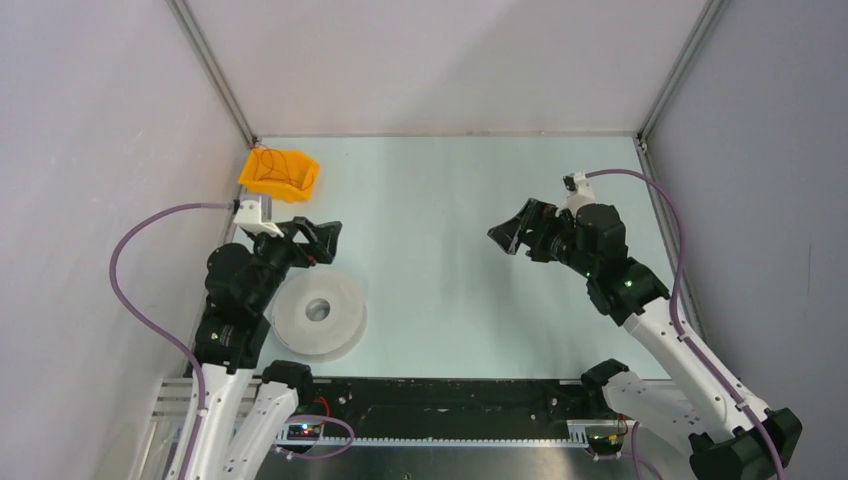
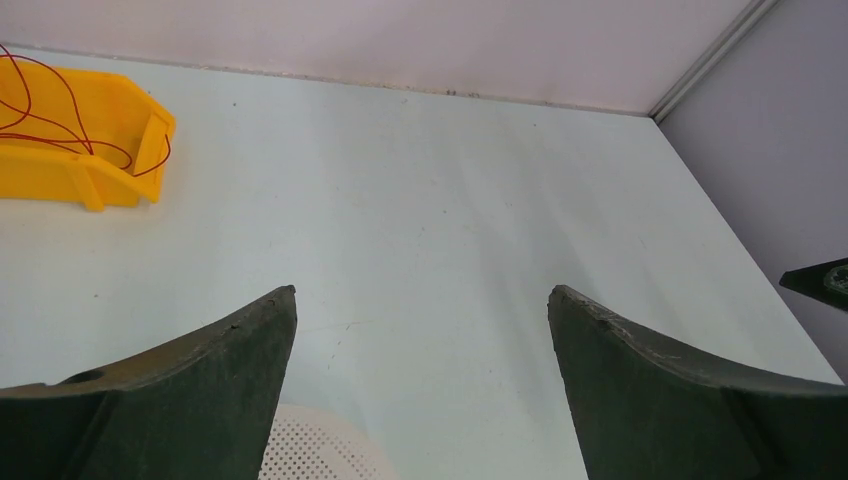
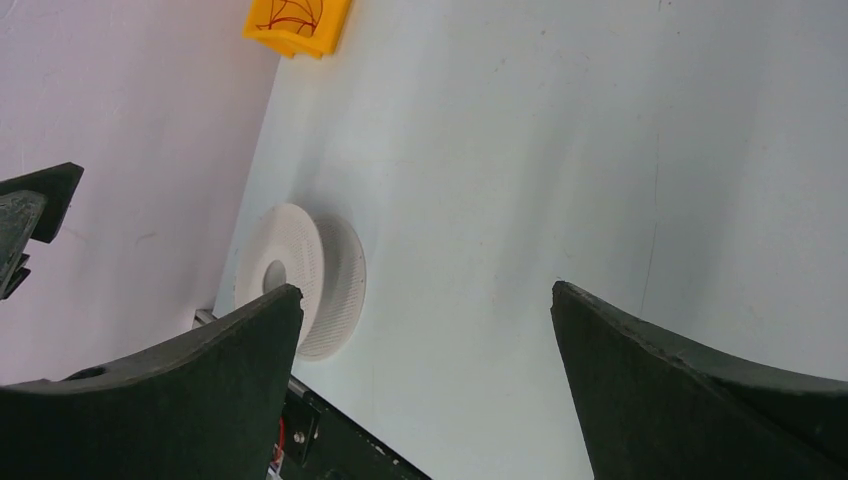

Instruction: Wrap the cables

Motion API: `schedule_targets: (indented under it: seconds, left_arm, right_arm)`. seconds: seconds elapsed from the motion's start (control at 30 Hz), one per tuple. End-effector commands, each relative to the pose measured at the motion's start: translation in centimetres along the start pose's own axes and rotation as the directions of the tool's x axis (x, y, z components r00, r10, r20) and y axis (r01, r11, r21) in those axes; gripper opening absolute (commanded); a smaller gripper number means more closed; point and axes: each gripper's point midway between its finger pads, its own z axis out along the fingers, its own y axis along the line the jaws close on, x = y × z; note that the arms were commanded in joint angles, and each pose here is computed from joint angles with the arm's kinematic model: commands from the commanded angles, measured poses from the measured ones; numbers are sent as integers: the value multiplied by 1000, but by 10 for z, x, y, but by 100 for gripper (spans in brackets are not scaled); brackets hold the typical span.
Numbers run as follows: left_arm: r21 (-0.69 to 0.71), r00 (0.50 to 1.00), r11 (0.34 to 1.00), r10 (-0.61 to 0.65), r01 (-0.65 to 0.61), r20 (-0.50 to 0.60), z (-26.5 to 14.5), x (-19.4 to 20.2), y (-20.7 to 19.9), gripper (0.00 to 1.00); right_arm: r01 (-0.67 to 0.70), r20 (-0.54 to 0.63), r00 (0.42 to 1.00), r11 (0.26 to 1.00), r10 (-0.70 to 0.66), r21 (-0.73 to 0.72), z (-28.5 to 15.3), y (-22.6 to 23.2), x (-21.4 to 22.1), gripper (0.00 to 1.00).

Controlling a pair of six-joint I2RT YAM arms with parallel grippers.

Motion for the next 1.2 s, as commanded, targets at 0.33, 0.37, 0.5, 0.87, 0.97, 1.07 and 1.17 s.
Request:
schedule_targets:
  seconds: [0.33, 0.37, 0.5, 0.87, 0.97, 1.07, 1.17]
  left_arm:
    - [-84, 996, 996, 29, -22, 83, -7, -16, 14, 98]
    - [-92, 996, 995, 33, -25, 87, -8, -17, 16, 98]
    - [-148, 992, 989, 49, -32, 118, -15, -21, 25, 98]
    - [-308, 984, 951, 70, -16, 162, -27, -26, 54, 98]
    - [-299, 986, 954, 67, -19, 150, -25, -25, 53, 98]
    - [-300, 987, 954, 70, -24, 145, -25, -24, 53, 98]
    - [-314, 987, 949, 74, -26, 142, -25, -24, 56, 98]
  right_arm:
    - [-2, -18, 1000, 991, 0, -133, 20, 35, -5, 99]
    - [3, -21, 1000, 988, -7, -155, 23, 39, -3, 99]
    - [38, -42, 998, 969, -50, -245, 39, 53, 19, 97]
    - [21, -184, 976, 885, -120, -465, 96, 110, 116, 54]
    - [-31, -256, 960, 862, -116, -505, 112, 117, 152, 49]
    - [-111, -303, 950, 821, -78, -559, 123, 130, 172, 44]
    - [-200, -421, 904, 798, -73, -568, 137, 133, 206, 42]
